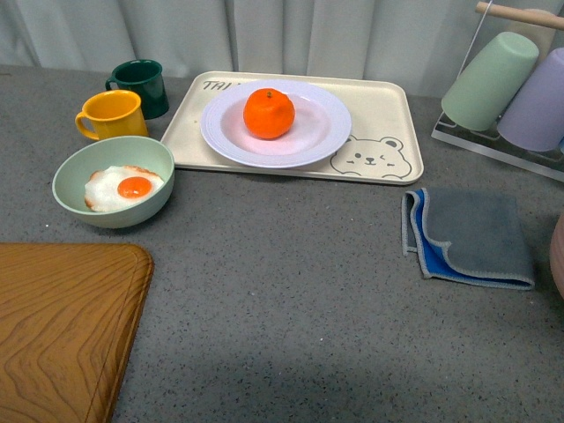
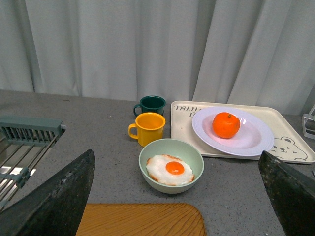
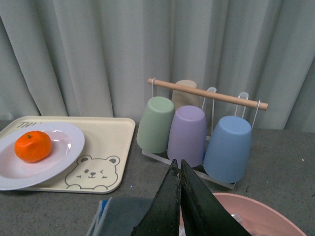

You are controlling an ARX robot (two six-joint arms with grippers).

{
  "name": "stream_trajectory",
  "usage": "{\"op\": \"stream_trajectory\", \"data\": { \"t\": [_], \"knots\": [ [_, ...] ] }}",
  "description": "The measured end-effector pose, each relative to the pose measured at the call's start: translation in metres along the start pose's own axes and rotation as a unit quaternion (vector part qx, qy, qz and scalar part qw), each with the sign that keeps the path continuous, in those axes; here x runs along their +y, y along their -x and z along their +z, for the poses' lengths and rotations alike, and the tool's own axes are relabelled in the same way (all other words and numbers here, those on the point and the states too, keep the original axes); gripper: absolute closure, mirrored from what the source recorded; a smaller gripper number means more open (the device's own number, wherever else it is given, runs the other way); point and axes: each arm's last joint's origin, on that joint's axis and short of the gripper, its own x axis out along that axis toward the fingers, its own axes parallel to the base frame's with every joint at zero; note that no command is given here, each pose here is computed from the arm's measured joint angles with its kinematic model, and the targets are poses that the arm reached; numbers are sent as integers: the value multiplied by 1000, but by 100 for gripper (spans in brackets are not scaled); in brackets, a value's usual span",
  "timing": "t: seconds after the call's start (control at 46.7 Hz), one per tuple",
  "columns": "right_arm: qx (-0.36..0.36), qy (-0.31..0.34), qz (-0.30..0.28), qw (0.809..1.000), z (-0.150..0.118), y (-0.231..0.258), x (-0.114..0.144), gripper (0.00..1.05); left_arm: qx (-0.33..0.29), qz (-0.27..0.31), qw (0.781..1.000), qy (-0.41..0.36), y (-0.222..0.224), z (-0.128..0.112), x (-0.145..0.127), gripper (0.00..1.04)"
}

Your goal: Place orange and plate with both arms

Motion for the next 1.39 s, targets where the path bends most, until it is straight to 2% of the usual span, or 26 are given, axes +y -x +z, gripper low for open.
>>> {"op": "stream_trajectory", "data": {
  "t": [0.556, 1.391],
  "knots": [
    [-1, 0, 1, 1000, 1, 41, 0, 104, 0, 0, 1000, 0, 0, 0, 0, 7],
    [-12, 0, 2, 1000, 6, 66, 0, 104, 0, 0, 1000, 0, 0, 0, 0, 7]
  ]
}}
